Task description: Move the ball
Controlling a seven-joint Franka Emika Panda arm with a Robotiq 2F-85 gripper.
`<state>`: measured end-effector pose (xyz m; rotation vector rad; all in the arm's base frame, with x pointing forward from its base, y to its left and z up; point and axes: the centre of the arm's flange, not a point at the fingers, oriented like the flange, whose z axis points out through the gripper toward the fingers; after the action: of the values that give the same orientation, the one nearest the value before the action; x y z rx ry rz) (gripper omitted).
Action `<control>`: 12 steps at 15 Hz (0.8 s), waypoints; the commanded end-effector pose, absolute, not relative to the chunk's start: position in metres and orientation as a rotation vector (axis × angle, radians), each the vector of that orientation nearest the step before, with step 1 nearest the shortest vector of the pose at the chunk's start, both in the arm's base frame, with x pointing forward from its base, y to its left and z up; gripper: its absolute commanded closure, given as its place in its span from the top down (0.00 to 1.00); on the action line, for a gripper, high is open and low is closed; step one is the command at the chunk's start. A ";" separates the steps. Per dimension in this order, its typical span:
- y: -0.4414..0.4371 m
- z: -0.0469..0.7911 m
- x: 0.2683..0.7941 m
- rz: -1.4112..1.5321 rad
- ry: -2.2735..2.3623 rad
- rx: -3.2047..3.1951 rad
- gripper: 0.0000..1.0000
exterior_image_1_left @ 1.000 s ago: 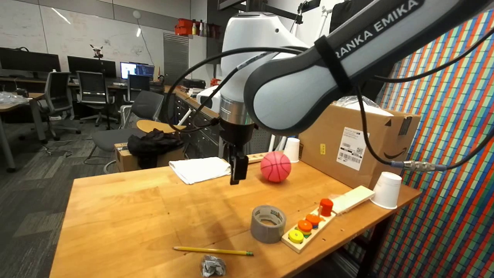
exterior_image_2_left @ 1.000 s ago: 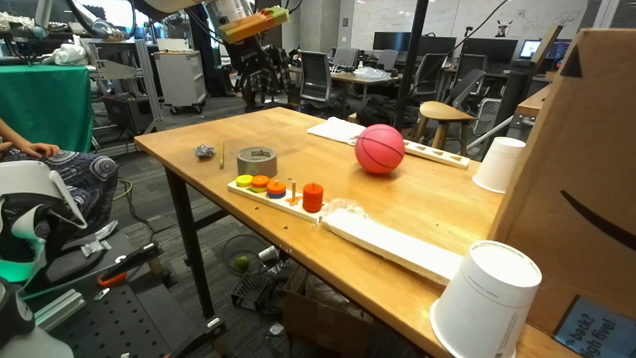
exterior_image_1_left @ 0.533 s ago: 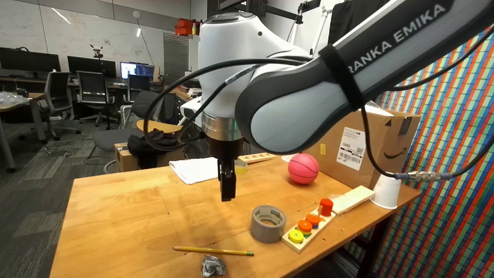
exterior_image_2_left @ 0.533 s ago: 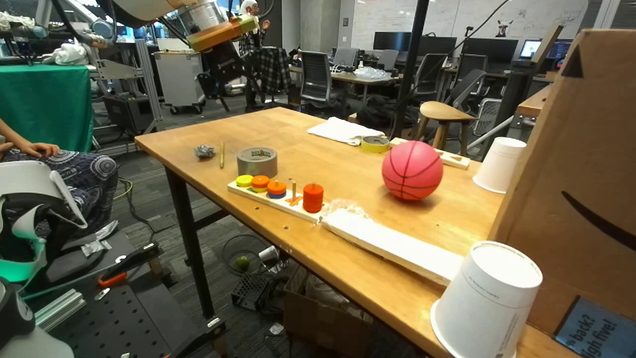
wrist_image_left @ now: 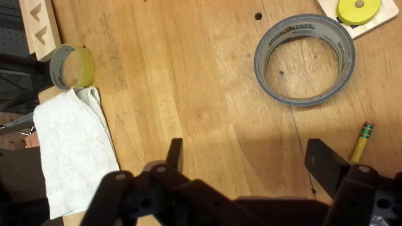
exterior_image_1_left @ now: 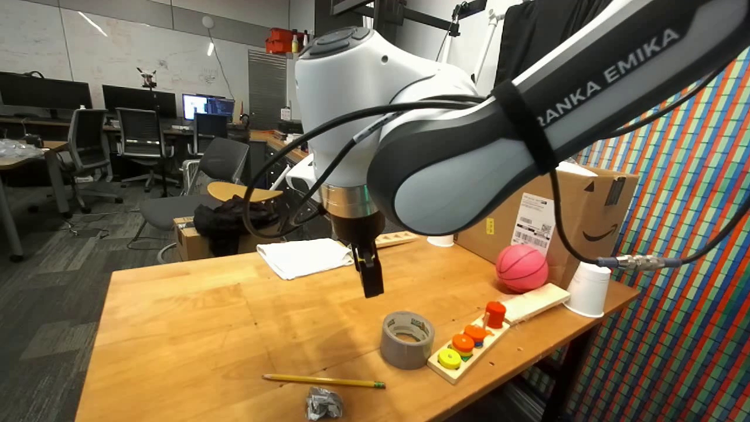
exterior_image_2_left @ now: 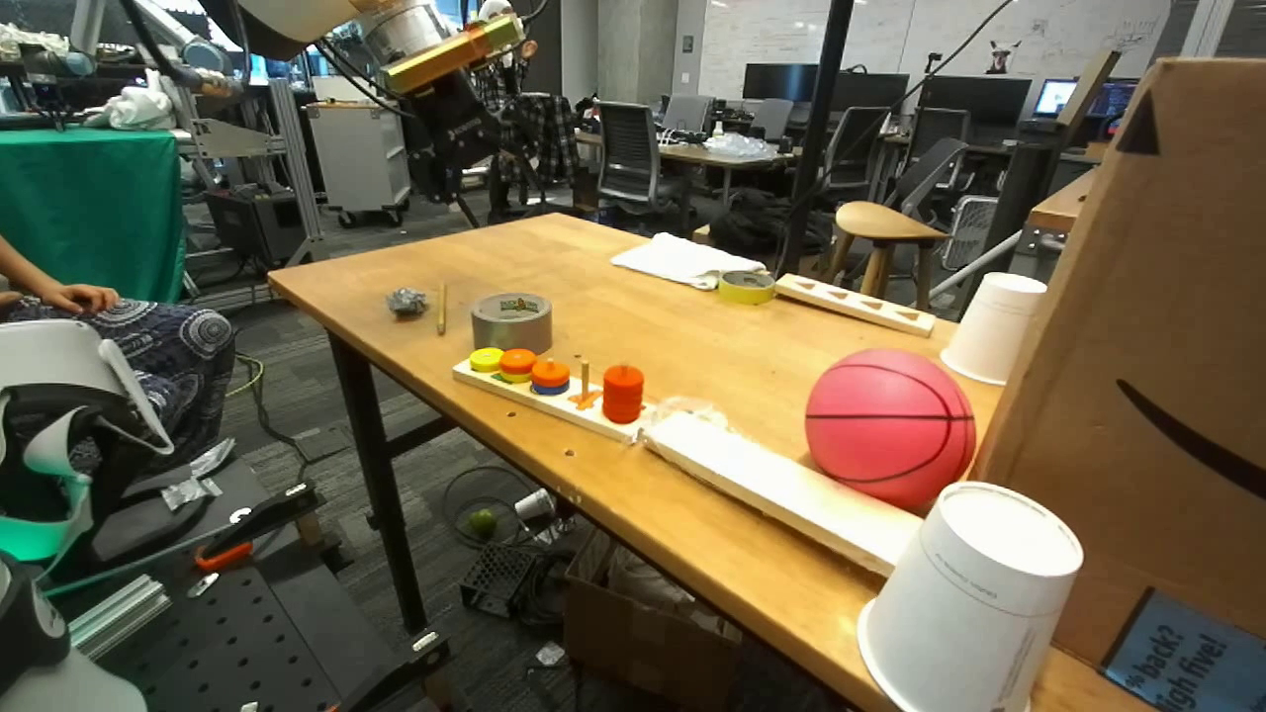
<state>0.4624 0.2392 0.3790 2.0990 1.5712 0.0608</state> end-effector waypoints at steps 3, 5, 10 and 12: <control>0.236 0.386 0.470 0.030 1.519 2.068 1.00; 0.235 0.387 0.470 0.028 1.511 2.072 1.00; 0.232 0.383 0.466 0.028 1.500 2.115 1.00; 0.232 0.379 0.465 0.020 1.503 2.114 1.00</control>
<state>0.4648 0.2320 0.3794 2.1144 1.5030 0.0197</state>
